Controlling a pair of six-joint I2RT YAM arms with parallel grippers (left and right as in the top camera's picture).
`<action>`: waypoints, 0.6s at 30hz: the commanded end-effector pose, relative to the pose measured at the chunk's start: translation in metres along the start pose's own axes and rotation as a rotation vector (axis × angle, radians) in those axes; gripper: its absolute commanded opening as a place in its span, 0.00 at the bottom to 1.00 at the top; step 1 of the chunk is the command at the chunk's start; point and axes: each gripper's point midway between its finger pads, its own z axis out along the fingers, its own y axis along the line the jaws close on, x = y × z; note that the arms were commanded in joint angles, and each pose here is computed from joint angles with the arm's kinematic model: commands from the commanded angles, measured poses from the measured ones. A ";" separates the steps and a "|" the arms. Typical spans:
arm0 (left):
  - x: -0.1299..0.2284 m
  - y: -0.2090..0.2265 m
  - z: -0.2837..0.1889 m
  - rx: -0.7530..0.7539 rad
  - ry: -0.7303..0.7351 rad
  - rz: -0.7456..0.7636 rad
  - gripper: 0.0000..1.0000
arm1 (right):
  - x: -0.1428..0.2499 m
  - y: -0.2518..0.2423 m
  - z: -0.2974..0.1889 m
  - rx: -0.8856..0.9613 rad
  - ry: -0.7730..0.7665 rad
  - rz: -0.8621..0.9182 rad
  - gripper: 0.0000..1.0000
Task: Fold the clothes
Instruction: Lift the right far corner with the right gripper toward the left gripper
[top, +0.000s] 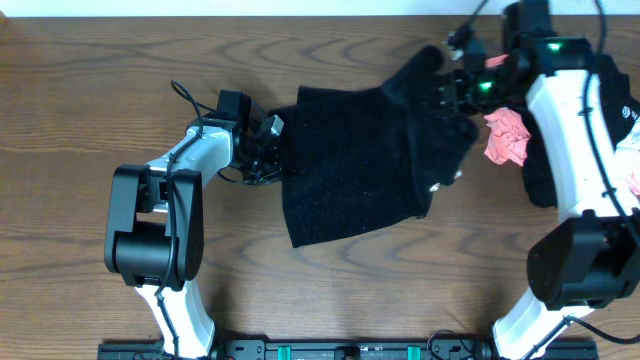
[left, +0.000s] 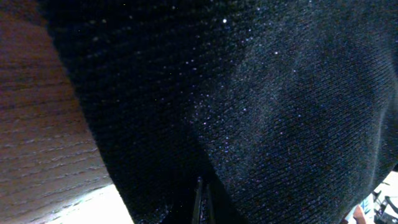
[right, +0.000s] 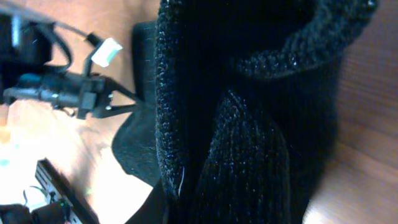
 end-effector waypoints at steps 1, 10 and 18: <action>0.009 0.002 0.009 0.015 0.039 -0.024 0.06 | -0.009 0.069 0.001 -0.127 -0.035 -0.156 0.01; 0.009 0.002 0.009 0.015 0.039 -0.024 0.06 | 0.007 0.150 0.046 -0.152 0.007 -0.334 0.01; 0.009 0.002 0.009 0.015 0.040 -0.024 0.06 | 0.019 0.166 0.079 -0.071 0.043 -0.389 0.01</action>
